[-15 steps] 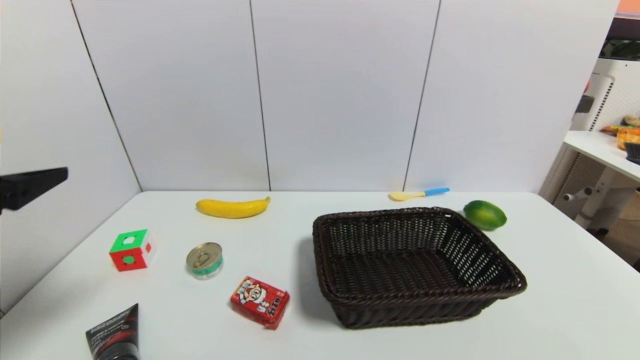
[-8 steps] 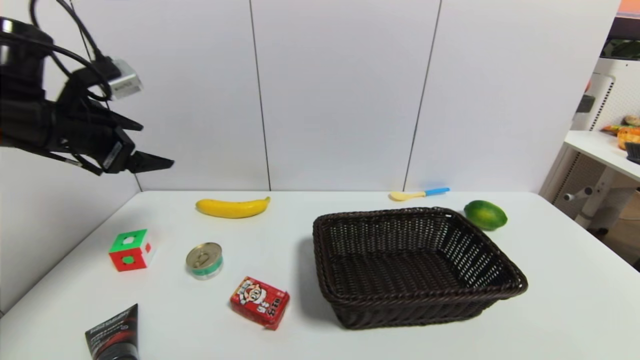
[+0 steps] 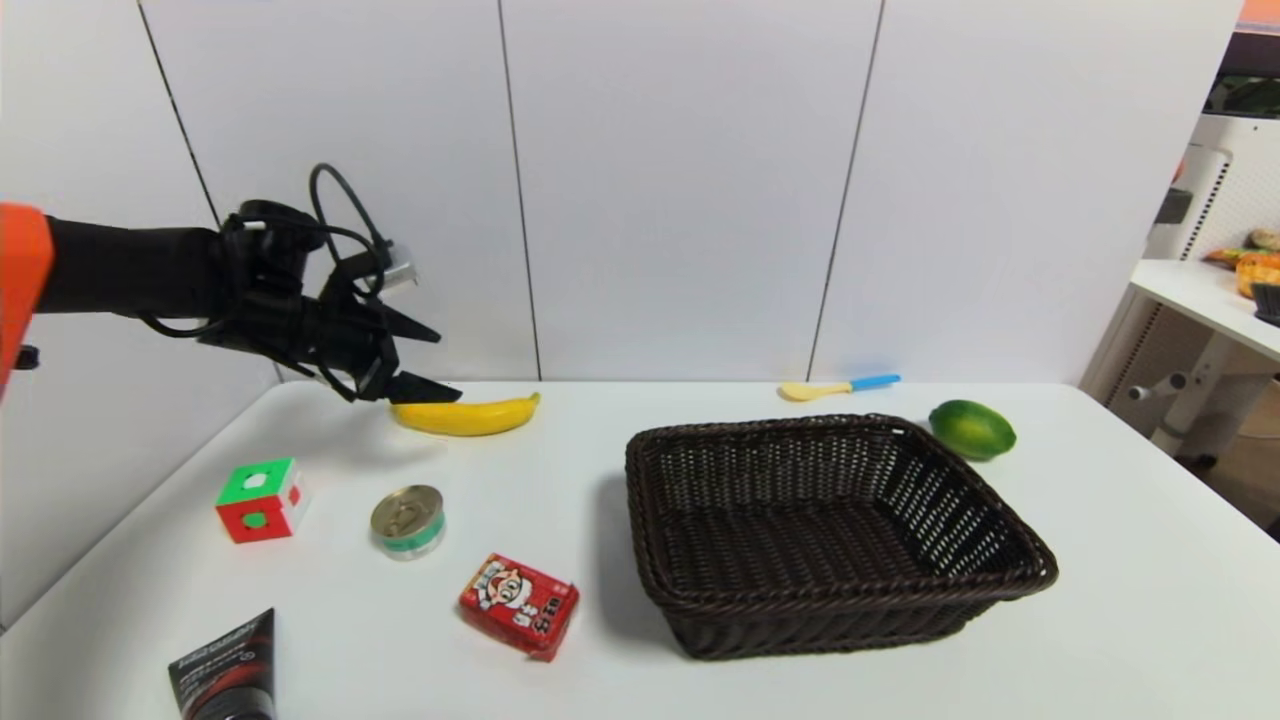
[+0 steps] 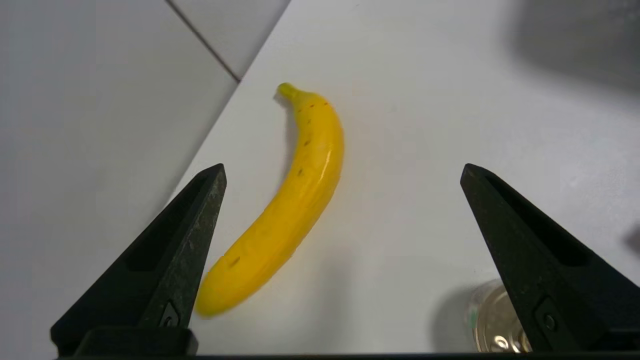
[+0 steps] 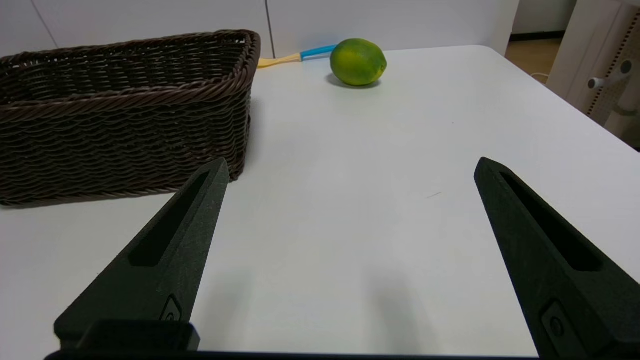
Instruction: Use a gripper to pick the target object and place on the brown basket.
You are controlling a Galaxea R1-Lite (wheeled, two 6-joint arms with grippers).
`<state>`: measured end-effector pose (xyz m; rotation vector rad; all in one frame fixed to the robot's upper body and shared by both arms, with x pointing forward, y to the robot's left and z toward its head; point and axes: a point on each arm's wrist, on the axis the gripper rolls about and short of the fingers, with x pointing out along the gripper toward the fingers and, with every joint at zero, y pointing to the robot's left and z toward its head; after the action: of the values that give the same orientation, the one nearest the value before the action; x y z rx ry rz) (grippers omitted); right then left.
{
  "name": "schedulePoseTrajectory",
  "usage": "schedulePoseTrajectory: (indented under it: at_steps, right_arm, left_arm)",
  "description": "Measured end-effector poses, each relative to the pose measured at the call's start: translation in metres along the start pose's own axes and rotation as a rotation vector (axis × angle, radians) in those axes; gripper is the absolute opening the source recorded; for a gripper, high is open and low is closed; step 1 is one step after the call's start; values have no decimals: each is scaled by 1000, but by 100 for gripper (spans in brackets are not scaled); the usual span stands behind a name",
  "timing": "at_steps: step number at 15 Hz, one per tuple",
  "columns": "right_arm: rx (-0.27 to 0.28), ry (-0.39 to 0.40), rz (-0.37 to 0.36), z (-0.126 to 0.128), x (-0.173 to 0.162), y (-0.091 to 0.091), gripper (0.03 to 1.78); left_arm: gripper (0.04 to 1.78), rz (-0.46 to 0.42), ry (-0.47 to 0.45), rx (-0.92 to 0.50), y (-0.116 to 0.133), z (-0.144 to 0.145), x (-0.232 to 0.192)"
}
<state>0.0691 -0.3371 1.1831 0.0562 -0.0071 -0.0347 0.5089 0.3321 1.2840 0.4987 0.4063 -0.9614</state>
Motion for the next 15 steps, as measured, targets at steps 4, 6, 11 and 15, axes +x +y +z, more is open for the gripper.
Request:
schedulePoseTrajectory:
  at_steps: [4,6,11,15]
  right_arm:
    - [0,0,0,0,0,0,170]
    - [0,0,0,0,0,0,170]
    - [0,0,0,0,0,0,170]
    - [0,0,0,0,0,0,170]
  left_arm:
    - [169,-92,-34,-73,11,-30,34]
    - [169,-103,-25,-92,15,-41,44]
    - [169,-88,-26,-75,29,-52,61]
    - [169,-107,-10,-104,30,-65,74]
